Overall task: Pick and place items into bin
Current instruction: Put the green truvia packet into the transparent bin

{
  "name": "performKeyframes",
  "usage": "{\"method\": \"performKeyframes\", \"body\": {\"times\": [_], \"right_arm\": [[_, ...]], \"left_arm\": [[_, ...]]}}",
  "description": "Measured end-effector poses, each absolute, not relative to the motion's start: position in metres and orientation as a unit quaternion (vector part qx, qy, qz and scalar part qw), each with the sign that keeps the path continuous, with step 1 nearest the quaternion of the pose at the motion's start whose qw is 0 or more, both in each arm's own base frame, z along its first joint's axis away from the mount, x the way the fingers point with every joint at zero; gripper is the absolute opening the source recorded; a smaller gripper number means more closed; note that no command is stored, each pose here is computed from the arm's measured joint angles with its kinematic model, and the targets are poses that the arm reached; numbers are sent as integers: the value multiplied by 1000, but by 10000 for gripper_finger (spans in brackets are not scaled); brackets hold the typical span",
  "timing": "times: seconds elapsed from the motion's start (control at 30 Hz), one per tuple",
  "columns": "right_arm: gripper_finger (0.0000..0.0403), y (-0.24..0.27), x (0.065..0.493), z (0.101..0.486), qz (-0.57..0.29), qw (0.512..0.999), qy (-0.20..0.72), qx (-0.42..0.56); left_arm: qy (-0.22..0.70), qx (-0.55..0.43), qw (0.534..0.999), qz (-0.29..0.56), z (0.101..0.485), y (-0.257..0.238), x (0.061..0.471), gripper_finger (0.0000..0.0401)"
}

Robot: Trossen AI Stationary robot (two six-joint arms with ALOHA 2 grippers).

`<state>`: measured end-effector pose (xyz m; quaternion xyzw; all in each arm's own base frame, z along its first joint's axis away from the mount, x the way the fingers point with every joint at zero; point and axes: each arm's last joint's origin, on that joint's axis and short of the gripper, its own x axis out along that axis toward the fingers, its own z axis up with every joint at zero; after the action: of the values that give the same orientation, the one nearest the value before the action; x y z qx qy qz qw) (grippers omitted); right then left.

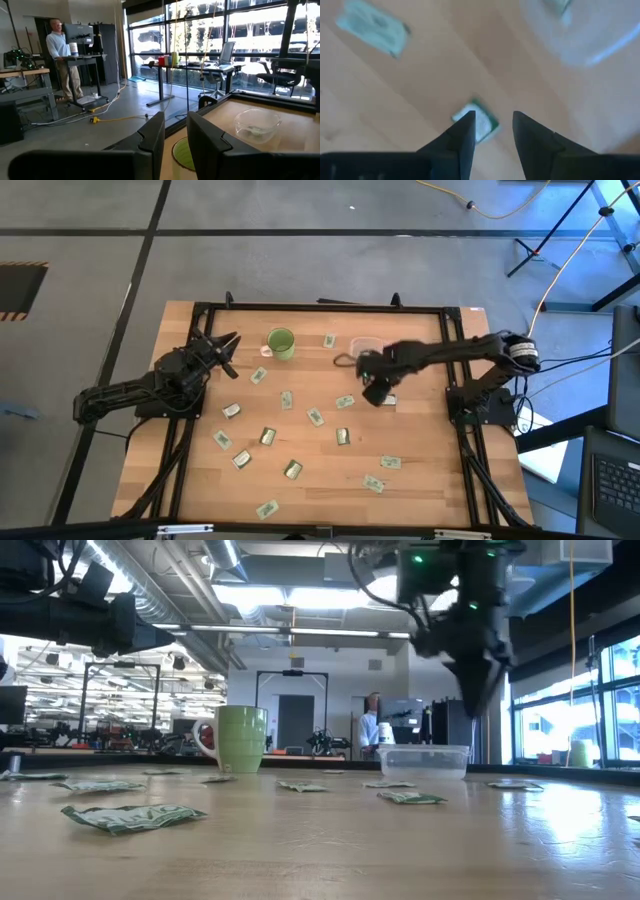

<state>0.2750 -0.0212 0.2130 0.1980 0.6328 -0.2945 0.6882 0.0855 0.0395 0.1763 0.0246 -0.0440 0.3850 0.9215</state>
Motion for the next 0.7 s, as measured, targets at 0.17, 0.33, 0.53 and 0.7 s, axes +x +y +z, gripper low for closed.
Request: {"method": "performKeyframes", "body": {"times": [0.17,0.33,0.53,0.7], "right_arm": [[132,-2,260,184,-322,662,643,211],[122,6,252,159,-318,668,632,229],[107,7,244,143,-307,667,636,235],[101,7,240,138,-309,663,641,233]], "left_arm": [[-44,24,921,385,176,40,85,77],[-44,25,922,385,176,40,85,77],[-44,24,922,385,176,40,85,77],[-44,24,921,385,176,40,85,77]]}}
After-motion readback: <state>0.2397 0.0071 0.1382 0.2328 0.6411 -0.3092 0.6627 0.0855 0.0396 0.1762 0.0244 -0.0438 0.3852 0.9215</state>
